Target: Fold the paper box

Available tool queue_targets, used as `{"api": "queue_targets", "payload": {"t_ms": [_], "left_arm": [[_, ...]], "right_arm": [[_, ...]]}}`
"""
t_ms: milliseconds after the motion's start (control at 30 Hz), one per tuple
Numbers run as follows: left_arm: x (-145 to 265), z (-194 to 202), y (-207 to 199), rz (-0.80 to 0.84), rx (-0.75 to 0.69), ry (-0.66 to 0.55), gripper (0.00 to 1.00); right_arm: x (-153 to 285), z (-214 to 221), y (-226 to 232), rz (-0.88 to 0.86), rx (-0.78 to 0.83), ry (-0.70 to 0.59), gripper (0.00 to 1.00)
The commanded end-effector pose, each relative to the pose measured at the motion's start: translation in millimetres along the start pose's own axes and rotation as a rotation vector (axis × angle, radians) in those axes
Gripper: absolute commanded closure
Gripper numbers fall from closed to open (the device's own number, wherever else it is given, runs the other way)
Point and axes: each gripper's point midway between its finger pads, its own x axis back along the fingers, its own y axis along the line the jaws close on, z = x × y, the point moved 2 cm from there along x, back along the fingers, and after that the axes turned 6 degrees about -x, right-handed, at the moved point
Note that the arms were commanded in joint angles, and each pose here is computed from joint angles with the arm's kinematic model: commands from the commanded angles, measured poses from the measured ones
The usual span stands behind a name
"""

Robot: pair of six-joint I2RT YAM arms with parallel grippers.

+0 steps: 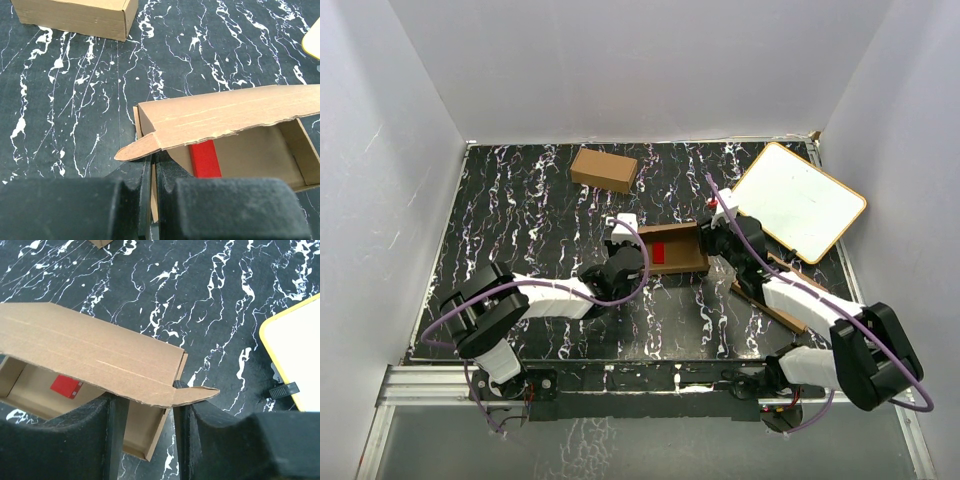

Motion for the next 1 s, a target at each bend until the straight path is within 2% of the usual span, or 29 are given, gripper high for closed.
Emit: {"api": "queue_targets", "payload": {"t_ms": [0, 167, 367, 667, 800, 900, 933, 967], "left_arm": [[11, -11, -22, 0.097, 0.059, -0.011, 1.0], [11, -10, -21, 0.09, 0.061, -0.004, 1.0], [10, -8, -23, 0.089, 0.062, 0.004, 1.0], [7, -8, -25, 0.077, 0.062, 0.014, 1.0], [7, -6, -24, 0.076, 0.063, 0.018, 1.0], [7, -4, -24, 0.075, 0.057, 0.024, 1.0], [7, -3, -25, 0.076, 0.056, 0.024, 1.0], [7, -4, -25, 0.077, 0.054, 0.025, 1.0]], "right_arm": [[13, -15, 16, -0.119, 0.074, -0.04, 0.55], [26, -14, 2, -0.096, 0.128, -0.018, 0.46], [39, -15, -12, -0.091, 0.148, -0.004, 0.21], [41, 2, -29, -0.14, 0.042, 0.116, 0.19], [57, -1, -31, -0.24, 0.174, 0.115, 0.16], [78, -3, -22, -0.364, 0.299, 0.09, 0.1], [84, -3, -19, -0.395, 0.334, 0.093, 0.02], [88, -2, -17, -0.419, 0.357, 0.1, 0.01]]}}
